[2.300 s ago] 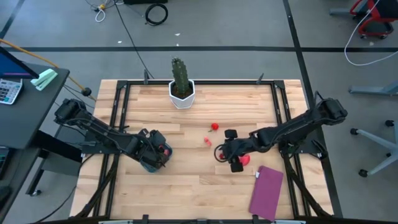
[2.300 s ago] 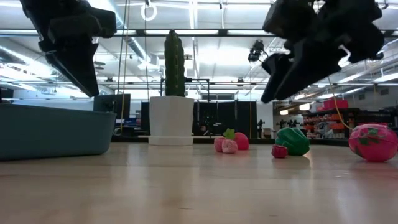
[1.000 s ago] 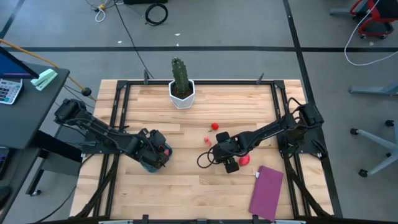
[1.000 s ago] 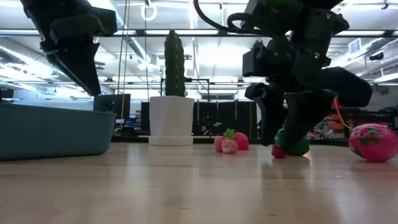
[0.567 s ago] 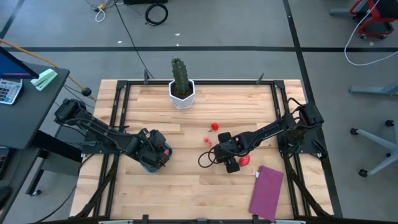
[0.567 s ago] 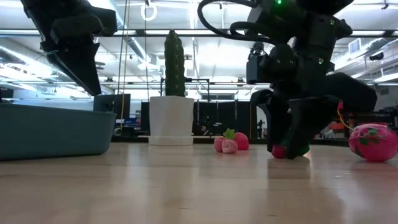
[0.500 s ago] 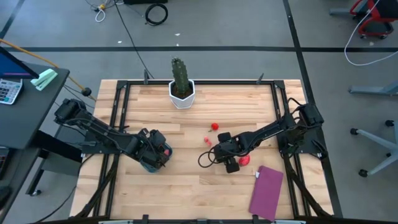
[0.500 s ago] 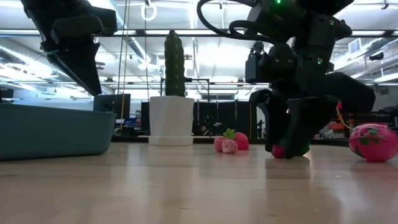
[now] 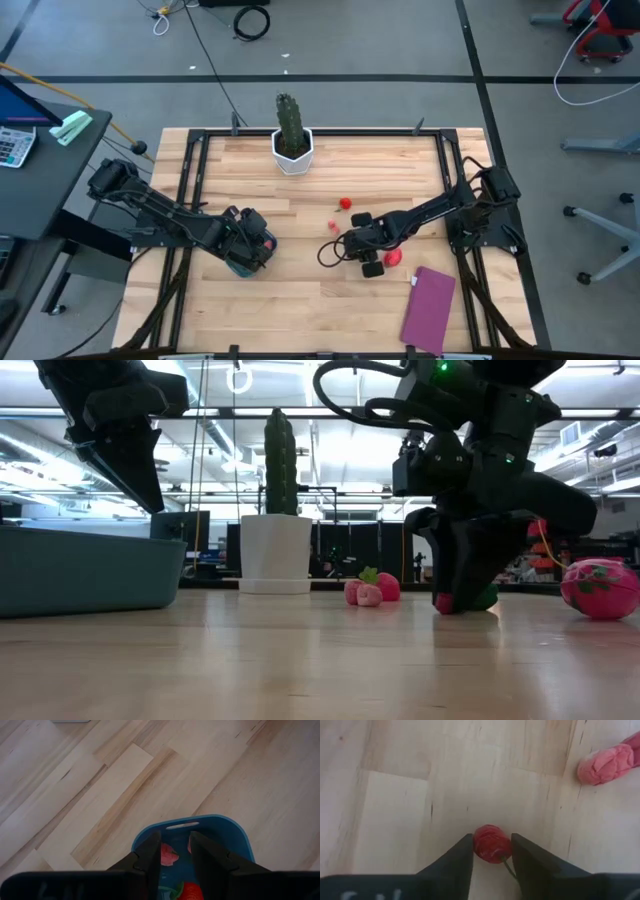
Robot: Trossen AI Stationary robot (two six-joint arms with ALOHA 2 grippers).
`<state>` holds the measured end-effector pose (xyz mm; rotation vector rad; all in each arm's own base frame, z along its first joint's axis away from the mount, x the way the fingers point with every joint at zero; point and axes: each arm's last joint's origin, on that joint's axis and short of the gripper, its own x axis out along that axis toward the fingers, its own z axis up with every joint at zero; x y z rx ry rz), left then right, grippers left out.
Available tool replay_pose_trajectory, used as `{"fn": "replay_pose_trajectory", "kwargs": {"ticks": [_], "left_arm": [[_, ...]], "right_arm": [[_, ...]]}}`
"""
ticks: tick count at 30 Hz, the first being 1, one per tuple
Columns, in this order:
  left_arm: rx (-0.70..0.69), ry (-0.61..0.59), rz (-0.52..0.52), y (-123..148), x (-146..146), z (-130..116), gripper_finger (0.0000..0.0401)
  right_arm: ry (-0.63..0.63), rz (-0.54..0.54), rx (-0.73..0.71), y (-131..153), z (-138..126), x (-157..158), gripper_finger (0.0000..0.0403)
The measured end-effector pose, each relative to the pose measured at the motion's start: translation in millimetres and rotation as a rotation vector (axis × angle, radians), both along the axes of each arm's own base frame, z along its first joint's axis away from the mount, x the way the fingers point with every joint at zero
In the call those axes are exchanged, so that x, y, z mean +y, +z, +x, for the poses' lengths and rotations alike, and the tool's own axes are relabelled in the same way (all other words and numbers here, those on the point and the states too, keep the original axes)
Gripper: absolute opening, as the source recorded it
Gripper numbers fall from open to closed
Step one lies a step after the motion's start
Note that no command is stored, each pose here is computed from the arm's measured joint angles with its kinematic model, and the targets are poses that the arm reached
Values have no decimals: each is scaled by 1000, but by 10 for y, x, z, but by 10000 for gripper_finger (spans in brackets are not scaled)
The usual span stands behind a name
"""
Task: Pick and placing Produce into tupperware
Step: Put the red cherry into the blue bin
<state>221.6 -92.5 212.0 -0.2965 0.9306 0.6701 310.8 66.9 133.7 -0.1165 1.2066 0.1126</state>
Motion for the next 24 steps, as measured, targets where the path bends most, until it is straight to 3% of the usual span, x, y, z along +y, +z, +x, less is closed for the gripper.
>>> {"fn": "replay_pose_trajectory", "kwargs": {"ticks": [8, 16, 24], "left_arm": [[0, 0, 0, 0, 0, 0, 110], [-8, 3, 19, 3, 4, 1, 114], [-5, 22, 134, 21, 51, -39, 114]], "right_arm": [[-20, 26, -73, 39, 74, 15, 77], [7, 66, -315, 404, 404, 87, 80], [99, 29, -582, 856, 738, 66, 83]]}}
